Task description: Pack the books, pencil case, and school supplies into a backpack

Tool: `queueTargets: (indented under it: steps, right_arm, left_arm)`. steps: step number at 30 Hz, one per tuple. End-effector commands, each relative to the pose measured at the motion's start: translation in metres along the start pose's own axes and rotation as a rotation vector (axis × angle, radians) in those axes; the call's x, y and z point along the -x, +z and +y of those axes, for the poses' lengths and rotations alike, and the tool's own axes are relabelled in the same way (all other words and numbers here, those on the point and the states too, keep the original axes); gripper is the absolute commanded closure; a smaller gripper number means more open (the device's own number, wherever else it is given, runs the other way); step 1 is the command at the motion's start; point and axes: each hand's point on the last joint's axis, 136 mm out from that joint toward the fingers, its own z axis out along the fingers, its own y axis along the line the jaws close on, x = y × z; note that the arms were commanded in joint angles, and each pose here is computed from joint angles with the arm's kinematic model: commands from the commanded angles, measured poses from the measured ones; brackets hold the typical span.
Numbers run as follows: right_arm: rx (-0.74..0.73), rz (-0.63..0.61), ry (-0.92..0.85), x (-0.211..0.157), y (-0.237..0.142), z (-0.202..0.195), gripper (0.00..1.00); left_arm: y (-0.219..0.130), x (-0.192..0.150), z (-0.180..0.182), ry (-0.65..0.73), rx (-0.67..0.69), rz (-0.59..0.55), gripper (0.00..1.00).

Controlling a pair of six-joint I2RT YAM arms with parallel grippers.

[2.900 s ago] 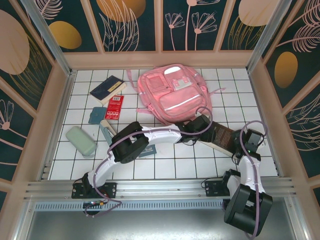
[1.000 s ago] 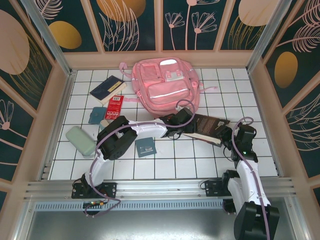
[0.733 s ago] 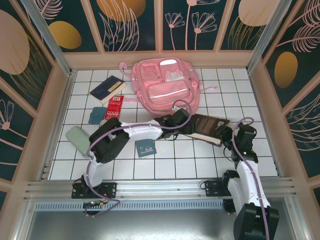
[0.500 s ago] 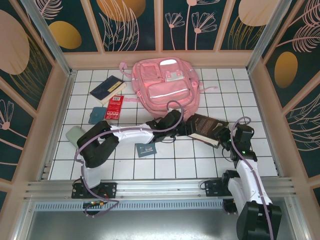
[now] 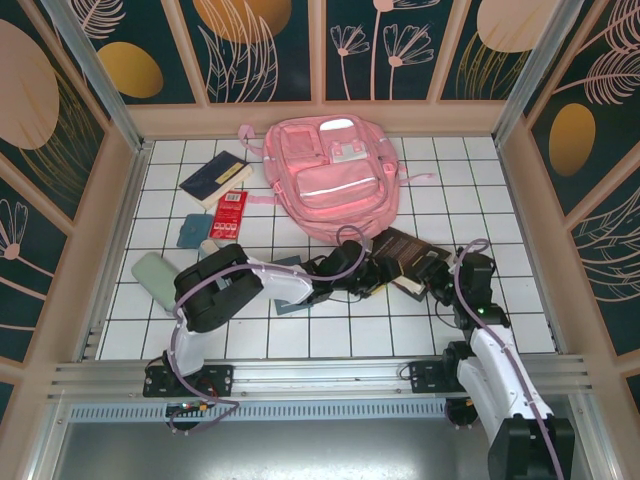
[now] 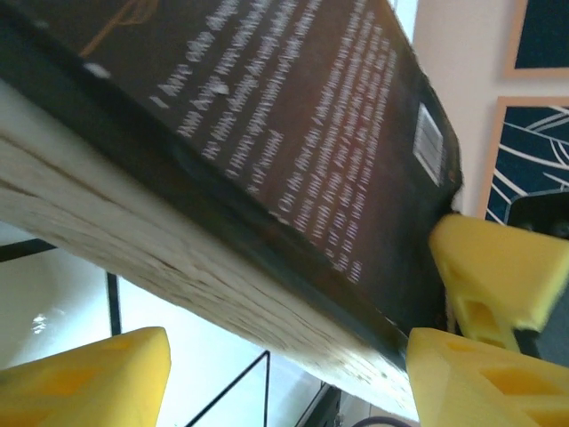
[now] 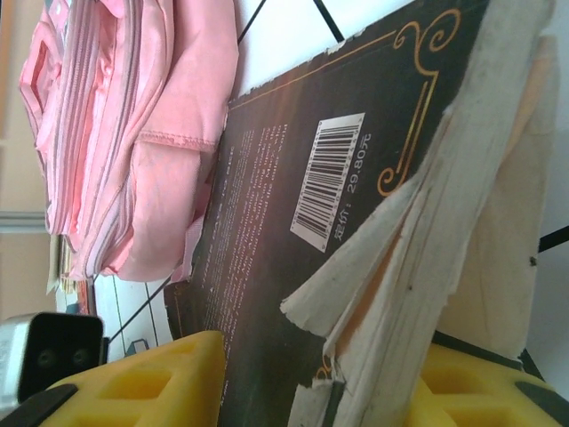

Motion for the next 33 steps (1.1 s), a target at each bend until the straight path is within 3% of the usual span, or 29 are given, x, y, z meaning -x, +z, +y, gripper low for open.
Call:
queueTargets:
  steps: [1, 8, 16, 33]
  right_arm:
    - [0.066, -0.031, -0.019, 0.006, 0.000, 0.015, 0.55]
    - [0.075, -0.024, -0.016, 0.002, 0.001, 0.014, 0.55]
    - [0.110, -0.029, -0.009, 0.005, -0.001, 0.023, 0.54]
    - [0.147, -0.016, 0.021, 0.003, 0.000, 0.028, 0.54]
  left_arm:
    - [0.006, 0.004, -0.008, -0.061, -0.046, -0.016, 0.30]
    - [0.008, 0.010, -0.003, -0.091, -0.019, -0.046, 0.31]
    - [0.008, 0.005, 0.030, -0.128, 0.071, -0.050, 0.18]
    - [0.019, 0.015, 0.026, -0.231, -0.119, -0.161, 0.23]
